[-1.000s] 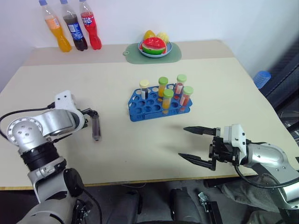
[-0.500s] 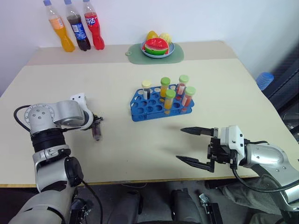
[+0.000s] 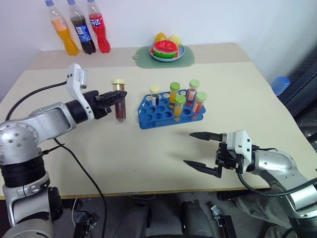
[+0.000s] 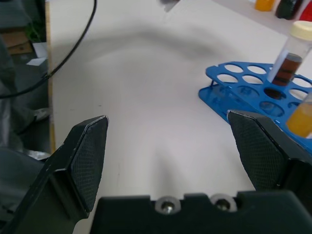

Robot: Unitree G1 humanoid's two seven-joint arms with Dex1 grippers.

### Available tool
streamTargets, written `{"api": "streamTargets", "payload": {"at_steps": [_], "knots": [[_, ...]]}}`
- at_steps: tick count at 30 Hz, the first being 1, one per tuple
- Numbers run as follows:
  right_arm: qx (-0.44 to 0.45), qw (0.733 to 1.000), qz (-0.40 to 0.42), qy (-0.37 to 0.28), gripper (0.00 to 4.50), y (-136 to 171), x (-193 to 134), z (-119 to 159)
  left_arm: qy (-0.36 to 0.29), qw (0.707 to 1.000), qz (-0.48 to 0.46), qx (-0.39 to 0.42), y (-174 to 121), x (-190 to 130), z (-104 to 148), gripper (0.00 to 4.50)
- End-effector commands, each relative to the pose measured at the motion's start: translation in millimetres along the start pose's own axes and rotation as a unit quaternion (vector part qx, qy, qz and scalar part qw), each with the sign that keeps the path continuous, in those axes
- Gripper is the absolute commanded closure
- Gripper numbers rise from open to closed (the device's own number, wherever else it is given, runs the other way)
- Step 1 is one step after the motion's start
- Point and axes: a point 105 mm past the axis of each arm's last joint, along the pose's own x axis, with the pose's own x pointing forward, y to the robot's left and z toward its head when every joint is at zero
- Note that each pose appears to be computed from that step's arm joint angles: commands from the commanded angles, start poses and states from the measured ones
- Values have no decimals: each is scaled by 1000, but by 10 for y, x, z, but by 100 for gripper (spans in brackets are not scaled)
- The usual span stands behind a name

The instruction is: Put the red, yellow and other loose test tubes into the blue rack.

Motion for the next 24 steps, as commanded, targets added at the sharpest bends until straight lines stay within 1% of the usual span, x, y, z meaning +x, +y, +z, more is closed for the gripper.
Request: {"api": "streamTargets", "payload": {"at_steps": [1,2,4,5,6,8,10,14,18,24], "knots": [[-18,1000,-22,-10,17,-19,-19,66,-87,990,-55,97,-155,183,165,327],[-21,999,-27,-9,17,-19,-21,65,-116,985,-75,108,-179,226,177,327],[-19,999,-43,-10,17,-24,-36,67,-133,970,-100,175,-202,339,92,327],[-21,998,-50,-9,17,-19,-46,64,-130,965,-130,189,-239,395,17,327],[-22,998,-58,-8,17,-14,-52,62,-112,960,-157,204,-251,462,-86,327],[-22,997,-71,-7,17,-2,-59,58,-108,943,-179,258,-246,555,-182,327],[-23,996,-83,-5,17,15,-66,50,-106,941,-209,245,-269,637,-252,327],[-22,994,-106,-7,17,32,-58,53,-100,941,-239,218,-211,777,-336,327],[-20,992,-121,-6,17,62,-67,43,-103,947,-228,199,-107,930,-353,327],[-26,991,-132,-2,17,68,-62,44,-86,953,-200,209,64,1060,-455,327]]}}
